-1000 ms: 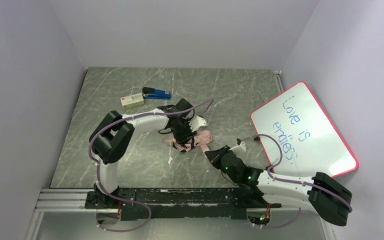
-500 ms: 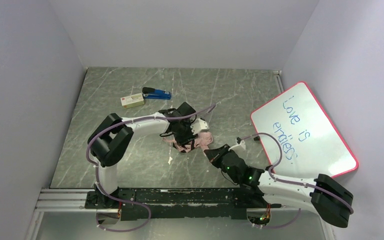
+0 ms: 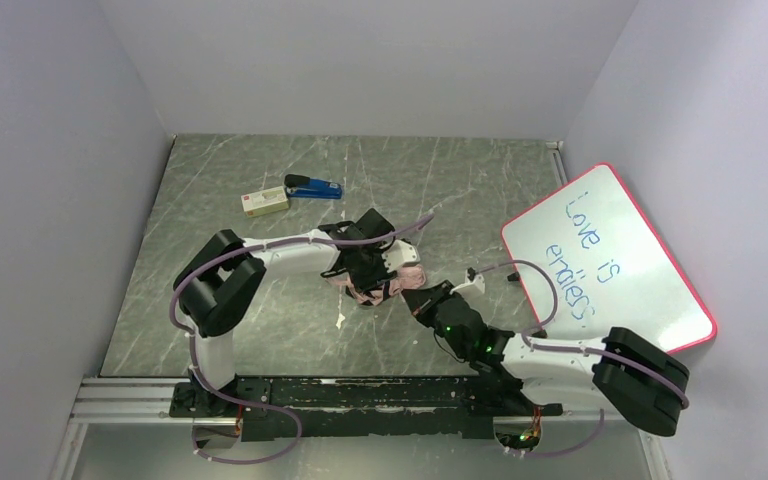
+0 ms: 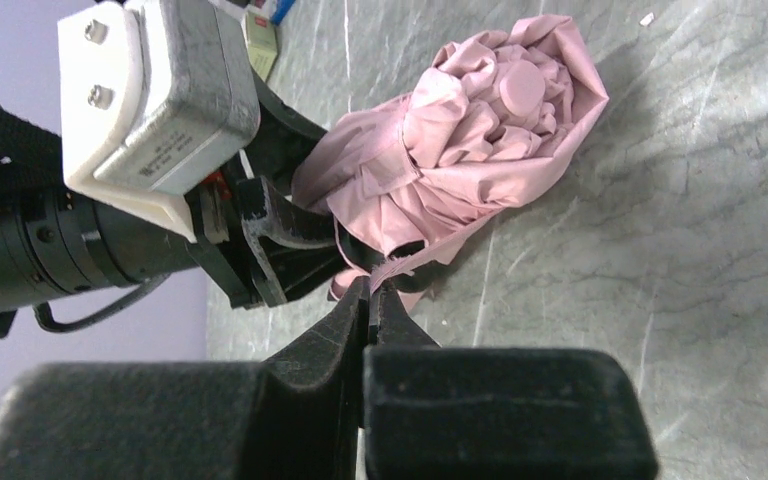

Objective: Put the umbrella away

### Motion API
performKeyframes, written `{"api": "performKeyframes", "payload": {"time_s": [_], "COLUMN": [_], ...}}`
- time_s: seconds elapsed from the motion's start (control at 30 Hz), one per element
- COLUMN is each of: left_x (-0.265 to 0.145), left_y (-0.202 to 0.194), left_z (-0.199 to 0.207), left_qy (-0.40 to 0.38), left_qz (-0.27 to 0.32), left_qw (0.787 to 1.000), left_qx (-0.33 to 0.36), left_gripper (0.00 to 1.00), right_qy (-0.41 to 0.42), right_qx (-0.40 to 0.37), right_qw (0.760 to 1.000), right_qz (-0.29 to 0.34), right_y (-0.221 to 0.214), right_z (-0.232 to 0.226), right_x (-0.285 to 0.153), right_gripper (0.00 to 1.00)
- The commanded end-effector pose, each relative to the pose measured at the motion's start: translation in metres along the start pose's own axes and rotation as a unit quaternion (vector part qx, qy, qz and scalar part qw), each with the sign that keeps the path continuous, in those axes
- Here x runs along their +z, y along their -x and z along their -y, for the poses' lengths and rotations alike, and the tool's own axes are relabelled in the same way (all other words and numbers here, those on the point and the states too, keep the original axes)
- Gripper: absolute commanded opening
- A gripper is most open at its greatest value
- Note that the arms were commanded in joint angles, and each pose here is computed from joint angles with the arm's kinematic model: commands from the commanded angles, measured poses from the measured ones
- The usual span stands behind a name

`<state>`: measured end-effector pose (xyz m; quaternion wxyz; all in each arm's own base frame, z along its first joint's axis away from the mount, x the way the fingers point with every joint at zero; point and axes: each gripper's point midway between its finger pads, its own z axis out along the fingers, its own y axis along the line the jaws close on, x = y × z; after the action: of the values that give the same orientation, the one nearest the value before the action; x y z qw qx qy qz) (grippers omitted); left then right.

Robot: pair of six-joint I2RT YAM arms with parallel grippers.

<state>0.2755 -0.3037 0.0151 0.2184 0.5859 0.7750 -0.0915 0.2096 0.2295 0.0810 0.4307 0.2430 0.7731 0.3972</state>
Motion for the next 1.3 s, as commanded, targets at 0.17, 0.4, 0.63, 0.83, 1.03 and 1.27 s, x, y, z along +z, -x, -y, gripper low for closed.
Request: {"api": "performKeyframes", "payload": {"time_s": [0.17,0.4,0.63,0.83,1.03,1.27], "left_x": [0.028,0.027,0.026,0.024,0.023,0.024], "left_y": [-0.054,-0.053,-0.051,-0.049,-0.050,-0.050], "left_z": [0.000,0.002,0.007,0.010,0.011,0.012], "left_qy": [0.032,0.029,0.022,0.020,0.018,0.015], "left_qz": [-0.088,-0.085,-0.080,-0.077,-0.077,-0.078], "left_qw": [0.996,0.996,0.996,0.996,0.996,0.996], "left_qx": [0.008,0.012,0.019,0.026,0.027,0.028], "left_gripper": [0.05,0.05,0.05,0.05,0.05,0.05], "right_qy": [0.097,0.105,0.098,0.088,0.050,0.026], "right_qx": [0.073,0.071,0.077,0.077,0.073,0.064], "right_qw": [0.992,0.991,0.991,0.992,0.994,0.995], "right_qz": [0.045,0.041,0.048,0.050,0.071,0.075], "right_y": [0.034,0.040,0.040,0.038,0.045,0.048], "right_z": [-0.058,-0.062,-0.055,-0.046,-0.034,-0.026], "right_x": [0.015,0.032,0.045,0.057,0.066,0.071], "right_gripper": [0.00,0.00,0.00,0.00,0.00,0.02]}}
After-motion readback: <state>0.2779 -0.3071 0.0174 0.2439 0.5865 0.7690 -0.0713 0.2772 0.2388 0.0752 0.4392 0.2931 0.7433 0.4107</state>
